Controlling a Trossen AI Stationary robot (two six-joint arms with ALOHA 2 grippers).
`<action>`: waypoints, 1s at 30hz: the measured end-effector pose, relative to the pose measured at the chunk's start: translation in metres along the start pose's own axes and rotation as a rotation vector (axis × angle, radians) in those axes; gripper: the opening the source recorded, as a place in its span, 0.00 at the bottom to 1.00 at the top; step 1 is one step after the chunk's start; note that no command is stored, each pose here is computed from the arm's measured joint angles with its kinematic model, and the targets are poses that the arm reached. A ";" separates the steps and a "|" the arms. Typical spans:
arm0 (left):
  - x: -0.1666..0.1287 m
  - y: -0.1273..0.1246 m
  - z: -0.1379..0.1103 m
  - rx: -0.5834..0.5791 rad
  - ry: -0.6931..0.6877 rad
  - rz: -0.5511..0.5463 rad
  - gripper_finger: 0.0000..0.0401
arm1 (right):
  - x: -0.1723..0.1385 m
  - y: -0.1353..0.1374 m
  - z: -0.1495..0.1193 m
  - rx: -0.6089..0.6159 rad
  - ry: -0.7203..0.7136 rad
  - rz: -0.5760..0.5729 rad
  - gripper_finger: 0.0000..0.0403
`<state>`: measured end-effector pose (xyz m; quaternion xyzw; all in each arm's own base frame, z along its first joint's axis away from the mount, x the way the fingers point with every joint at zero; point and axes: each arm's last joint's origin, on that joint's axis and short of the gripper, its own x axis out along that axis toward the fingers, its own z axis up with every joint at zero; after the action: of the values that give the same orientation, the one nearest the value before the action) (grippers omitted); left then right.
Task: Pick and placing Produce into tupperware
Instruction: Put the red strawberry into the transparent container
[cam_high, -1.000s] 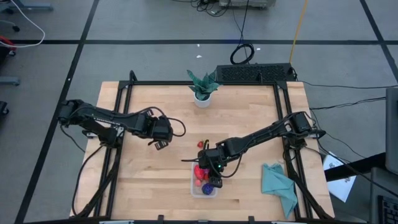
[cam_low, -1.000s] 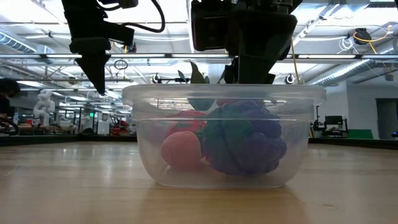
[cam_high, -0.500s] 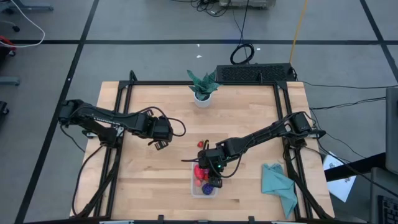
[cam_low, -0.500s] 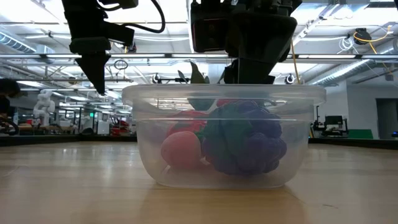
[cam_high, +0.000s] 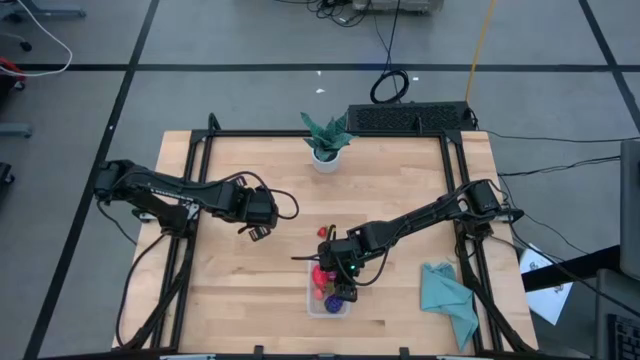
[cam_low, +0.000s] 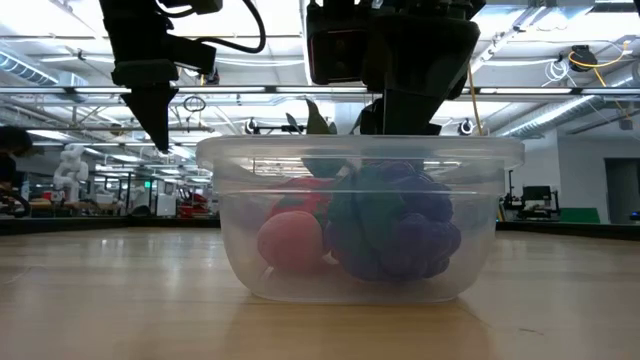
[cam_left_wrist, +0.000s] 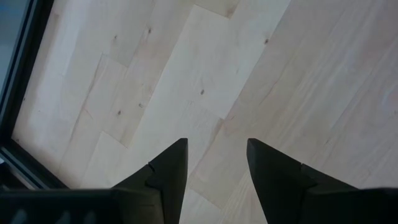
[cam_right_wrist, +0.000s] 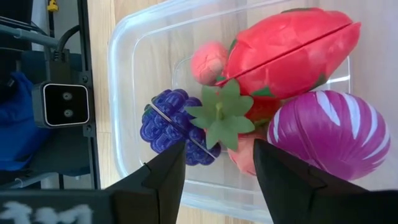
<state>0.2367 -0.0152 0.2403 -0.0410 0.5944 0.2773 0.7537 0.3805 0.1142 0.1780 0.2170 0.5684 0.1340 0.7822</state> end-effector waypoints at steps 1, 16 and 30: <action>0.000 0.000 0.000 -0.001 0.000 0.000 0.42 | 0.000 0.000 0.000 0.000 0.000 0.000 0.45; 0.000 0.000 0.000 0.011 0.002 0.001 0.42 | -0.027 0.024 0.011 -0.085 -0.169 0.131 0.45; 0.000 -0.002 0.003 -0.004 -0.026 -0.016 0.42 | -0.115 0.004 -0.023 -0.004 -0.090 -0.255 0.45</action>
<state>0.2397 -0.0155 0.2407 -0.0437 0.5838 0.2728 0.7635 0.3217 0.0692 0.2697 0.1474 0.5556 0.0248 0.8179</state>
